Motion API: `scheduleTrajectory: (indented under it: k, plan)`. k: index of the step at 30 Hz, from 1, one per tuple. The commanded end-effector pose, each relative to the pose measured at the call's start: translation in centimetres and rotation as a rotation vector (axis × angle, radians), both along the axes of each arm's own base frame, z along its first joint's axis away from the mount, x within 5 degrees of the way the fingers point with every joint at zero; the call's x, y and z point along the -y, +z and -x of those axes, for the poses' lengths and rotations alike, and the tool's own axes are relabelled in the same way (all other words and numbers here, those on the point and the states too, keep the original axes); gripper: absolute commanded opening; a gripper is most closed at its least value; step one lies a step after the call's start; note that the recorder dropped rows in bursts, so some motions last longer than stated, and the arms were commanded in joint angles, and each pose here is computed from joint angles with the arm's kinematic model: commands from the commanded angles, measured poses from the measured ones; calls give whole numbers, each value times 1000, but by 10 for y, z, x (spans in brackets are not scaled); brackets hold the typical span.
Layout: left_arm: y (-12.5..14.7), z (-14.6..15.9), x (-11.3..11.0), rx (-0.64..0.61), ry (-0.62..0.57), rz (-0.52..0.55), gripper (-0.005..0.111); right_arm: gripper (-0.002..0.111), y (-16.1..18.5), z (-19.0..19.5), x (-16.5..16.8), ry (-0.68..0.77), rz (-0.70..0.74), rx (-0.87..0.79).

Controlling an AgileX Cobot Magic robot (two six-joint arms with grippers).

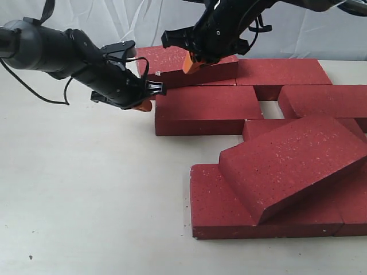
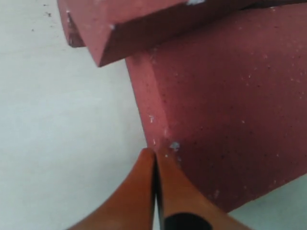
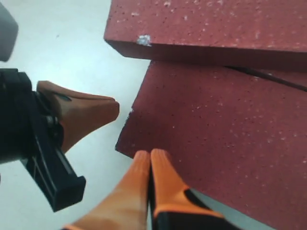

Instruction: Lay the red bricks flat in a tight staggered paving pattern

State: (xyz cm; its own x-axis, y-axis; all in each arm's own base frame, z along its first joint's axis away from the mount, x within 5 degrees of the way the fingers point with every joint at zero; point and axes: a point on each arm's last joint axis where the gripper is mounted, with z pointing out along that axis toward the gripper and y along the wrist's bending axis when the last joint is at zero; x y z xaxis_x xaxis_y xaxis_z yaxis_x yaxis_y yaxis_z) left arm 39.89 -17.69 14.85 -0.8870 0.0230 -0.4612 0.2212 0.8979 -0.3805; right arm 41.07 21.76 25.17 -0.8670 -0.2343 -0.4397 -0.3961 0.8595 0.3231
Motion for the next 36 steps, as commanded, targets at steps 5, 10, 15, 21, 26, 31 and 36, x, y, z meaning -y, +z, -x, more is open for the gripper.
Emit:
scheduleTrajectory:
  k: [5,10,15,21,26,31,36]
  plan:
    - [6,-3,3,84,12,-42,0,-1,9,1,14,3,39,-10]
    - [3,-5,-1,101,11,-99,0,-1,9,2,14,5,37,-17]
    - [-9,-8,2,57,28,-82,0,-1,9,3,14,8,39,-26]
    - [-19,-13,18,15,0,-68,0,-1,9,3,14,10,40,-30]
    - [-25,-11,36,15,-34,-63,0,-1,9,3,14,10,43,-29]
    - [-24,-11,45,24,-41,-49,0,-1,9,2,14,8,41,-25]
    - [-29,-8,54,13,-40,-32,0,-1,9,2,14,7,40,-22]
